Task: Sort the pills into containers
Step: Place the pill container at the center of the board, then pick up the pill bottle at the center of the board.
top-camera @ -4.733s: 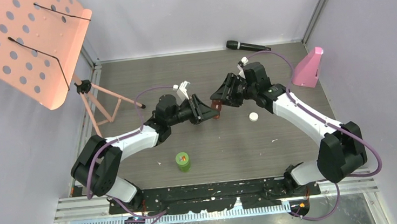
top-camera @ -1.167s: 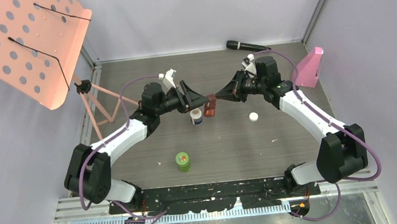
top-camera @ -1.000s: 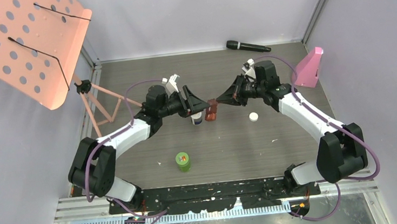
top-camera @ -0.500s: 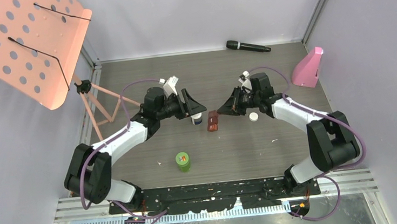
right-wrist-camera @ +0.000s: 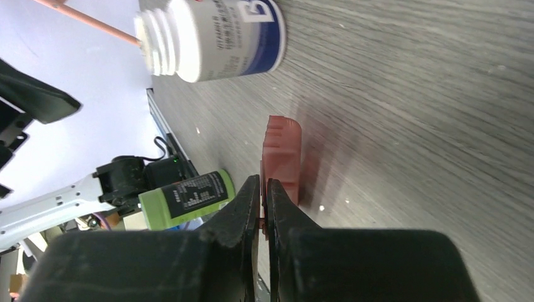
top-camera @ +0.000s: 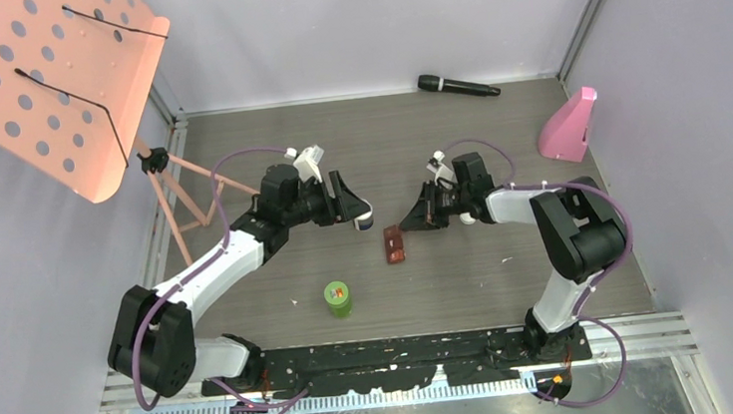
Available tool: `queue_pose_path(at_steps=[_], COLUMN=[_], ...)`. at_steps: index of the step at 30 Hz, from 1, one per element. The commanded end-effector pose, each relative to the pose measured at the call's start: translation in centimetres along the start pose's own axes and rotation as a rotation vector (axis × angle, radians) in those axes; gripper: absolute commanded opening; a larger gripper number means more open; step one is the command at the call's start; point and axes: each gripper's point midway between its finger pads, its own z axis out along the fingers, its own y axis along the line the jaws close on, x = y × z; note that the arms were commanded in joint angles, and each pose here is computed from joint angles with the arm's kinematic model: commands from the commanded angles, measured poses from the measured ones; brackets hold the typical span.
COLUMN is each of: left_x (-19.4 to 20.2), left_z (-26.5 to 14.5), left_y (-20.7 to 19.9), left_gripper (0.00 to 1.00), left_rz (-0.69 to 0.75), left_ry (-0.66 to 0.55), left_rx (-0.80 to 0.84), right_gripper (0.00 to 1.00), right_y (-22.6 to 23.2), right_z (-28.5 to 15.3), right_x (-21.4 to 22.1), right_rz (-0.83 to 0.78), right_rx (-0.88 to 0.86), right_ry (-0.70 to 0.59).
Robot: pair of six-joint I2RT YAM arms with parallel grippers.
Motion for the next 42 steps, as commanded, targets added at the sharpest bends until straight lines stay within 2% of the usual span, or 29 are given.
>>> queue_pose_path(at_steps=[1,2,5,6,11,14,16,18,23,26,29,32,35,42], left_x=[-1.0,-1.0,-1.0,-1.0,-1.2,-1.5,-1.3,-1.4,-1.8,-2.4,-2.6,-2.7,-2.6,-2.4], left_z=[-0.5,-0.6,-0.6,-0.7,-0.9,-1.1,-1.4,-1.6,-2.9,-3.9,-4.8,-5.6,-6.2,-7.5], left_y=[-0.7,-0.6,-0.5,-0.4,-0.1,0.2,0.8,1.2,2.5,3.2,3.9,4.3,4.4,4.8], left_gripper=[0.62,0.62,0.62,0.62,0.62,0.62,0.62,0.62,0.62,0.62,0.63,0.63,0.63,0.64], left_rz=[0.044,0.044,0.044,0.044,0.056,0.078,0.088,0.109,0.164,0.19,0.21,0.229,0.246,0.269], left_ry=[-0.031,-0.031,-0.033,-0.035,-0.048,-0.061,-0.05,-0.049,-0.083,-0.133,-0.17,-0.197,-0.217,-0.272], left_rx=[0.005,0.003,-0.005,-0.01,-0.032,-0.056,-0.088,-0.116,-0.196,-0.248,-0.291,-0.314,-0.321,-0.333], right_gripper=[0.05,0.06,0.2,0.29,0.54,0.74,0.84,0.89,0.94,0.94,0.94,0.94,0.95,0.95], right_y=[-0.5,-0.9,-1.6,-2.1,-2.7,-2.5,-2.1,-1.4,0.8,2.6,5.2,5.2,6.9,6.0], right_z=[0.6,0.6,0.5,0.4,-0.4,-1.1,-1.7,-2.3,-4.1,-4.1,-2.1,0.6,3.3,7.6], right_x=[0.4,0.5,0.5,0.5,-0.3,-0.6,-1.0,-1.7,-3.2,-5.0,-5.4,-5.6,-5.4,-4.6], right_rz=[-0.086,-0.088,-0.097,-0.092,-0.119,-0.125,-0.138,-0.154,-0.237,-0.376,-0.522,-0.613,-0.724,-0.781], right_rx=[-0.032,-0.016,0.03,0.061,0.151,0.194,0.217,0.229,0.297,0.377,0.429,0.505,0.503,0.54], right_ry=[0.011,0.011,0.002,-0.004,-0.028,-0.026,-0.041,-0.066,-0.133,-0.17,-0.154,-0.129,-0.104,-0.011])
